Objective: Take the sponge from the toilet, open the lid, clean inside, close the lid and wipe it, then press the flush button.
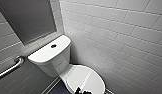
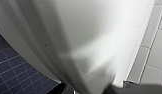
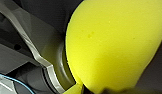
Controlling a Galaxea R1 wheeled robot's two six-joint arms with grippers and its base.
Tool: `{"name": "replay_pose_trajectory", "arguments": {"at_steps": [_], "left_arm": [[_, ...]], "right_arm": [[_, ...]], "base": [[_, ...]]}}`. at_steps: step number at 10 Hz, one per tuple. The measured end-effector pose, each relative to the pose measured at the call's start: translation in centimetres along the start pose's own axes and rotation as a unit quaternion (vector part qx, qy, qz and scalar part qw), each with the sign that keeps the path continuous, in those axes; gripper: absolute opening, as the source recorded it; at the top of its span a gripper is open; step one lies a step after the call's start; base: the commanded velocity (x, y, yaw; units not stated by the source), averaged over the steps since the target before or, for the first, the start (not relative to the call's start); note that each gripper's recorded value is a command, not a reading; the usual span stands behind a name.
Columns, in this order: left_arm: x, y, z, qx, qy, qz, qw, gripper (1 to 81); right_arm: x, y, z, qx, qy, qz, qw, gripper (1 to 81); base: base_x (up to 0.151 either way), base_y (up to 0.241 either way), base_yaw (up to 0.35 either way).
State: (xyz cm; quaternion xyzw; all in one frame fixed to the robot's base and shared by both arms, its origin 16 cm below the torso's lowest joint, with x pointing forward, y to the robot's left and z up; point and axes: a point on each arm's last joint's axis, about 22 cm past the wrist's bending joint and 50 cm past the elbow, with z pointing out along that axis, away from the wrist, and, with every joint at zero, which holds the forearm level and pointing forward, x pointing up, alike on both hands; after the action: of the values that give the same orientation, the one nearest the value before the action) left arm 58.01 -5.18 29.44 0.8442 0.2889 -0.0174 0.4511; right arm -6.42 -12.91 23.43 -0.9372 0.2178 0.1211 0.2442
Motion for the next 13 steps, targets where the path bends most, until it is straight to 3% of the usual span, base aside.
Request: {"name": "replay_pose_trajectory", "arguments": {"at_steps": [4,11,12,13], "left_arm": [[-0.8,1.2,-1.2,-0.017,-0.016,0.011,0.9997,81.1],[-1.2,1.5,-1.5,-0.021,-0.021,0.019,0.9994,81.1],[-1.5,1.8,-1.8,-0.026,-0.026,0.020,0.9991,81.1],[-2.0,3.3,-2.1,-0.047,-0.029,0.023,0.9982,81.1]], "right_arm": [[0.0,0.0,0.0,0.000,0.000,0.000,1.0000,1.0],[0.1,0.0,0.1,0.000,-0.002,-0.001,1.0000,1.0],[0.1,-0.1,0.1,0.000,-0.001,-0.001,1.0000,1.0],[0.2,0.0,0.1,0.000,-0.001,-0.003,1.0000,1.0]], "base": [[0.000,0.000,0.000],[0.000,0.000,0.000],[0.000,0.000,0.000],[0.000,0.000,0.000]]}}
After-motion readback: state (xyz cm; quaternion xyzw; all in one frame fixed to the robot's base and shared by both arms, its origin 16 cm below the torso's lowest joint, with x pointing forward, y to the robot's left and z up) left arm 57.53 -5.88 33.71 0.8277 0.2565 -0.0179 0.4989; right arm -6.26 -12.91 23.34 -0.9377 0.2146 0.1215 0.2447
